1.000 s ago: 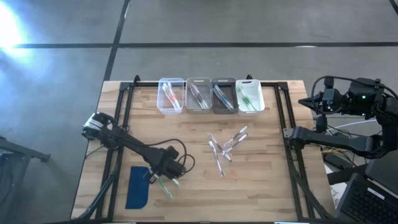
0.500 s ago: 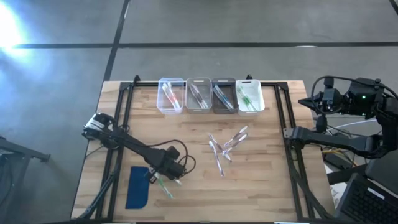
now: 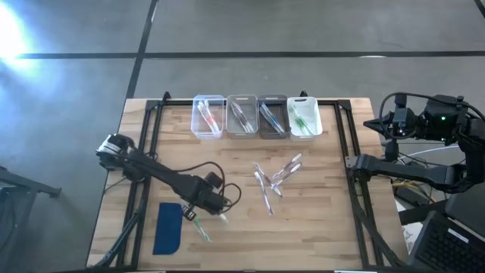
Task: Pick & Place Toothbrushes
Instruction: Put the green toothbrush into the white bin
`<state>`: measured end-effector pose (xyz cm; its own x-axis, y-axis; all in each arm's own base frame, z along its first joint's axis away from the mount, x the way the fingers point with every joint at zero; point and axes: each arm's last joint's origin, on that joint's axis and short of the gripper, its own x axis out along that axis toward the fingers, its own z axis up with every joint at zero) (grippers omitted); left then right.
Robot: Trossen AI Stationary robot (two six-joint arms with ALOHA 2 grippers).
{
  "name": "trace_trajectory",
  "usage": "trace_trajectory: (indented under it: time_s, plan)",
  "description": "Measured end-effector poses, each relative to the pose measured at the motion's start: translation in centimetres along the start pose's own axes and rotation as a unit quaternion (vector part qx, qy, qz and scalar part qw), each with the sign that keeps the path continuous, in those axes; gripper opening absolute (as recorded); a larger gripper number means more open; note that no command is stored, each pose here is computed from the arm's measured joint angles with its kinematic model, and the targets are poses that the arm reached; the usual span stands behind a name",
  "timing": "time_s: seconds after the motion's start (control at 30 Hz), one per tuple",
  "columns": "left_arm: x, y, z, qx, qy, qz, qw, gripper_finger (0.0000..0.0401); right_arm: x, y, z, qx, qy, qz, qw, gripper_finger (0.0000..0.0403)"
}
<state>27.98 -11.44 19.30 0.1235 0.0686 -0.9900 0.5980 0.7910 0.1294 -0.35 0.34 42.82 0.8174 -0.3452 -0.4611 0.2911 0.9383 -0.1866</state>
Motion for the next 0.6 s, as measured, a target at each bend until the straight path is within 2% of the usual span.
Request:
trace_trajectory:
  time_s: [0.37, 0.47, 0.6]
  plan:
    - [-4.6, 1.2, -0.8, -0.022, -0.053, 0.04, 0.998, 0.0001, 0.1, -0.1, 0.5, 0.005, -0.021, -0.004, 1.0, 0.0008]
    - [-5.1, 1.8, -0.7, -0.028, -0.058, 0.048, 0.997, 0.0, 0.4, -0.3, 1.3, 0.08, -0.05, -0.007, 0.996, 0.0008]
    - [-5.9, 2.4, -0.4, -0.038, -0.075, 0.057, 0.995, 0.0, 0.8, -0.6, 2.4, 0.235, -0.087, 0.001, 0.968, 0.0008]
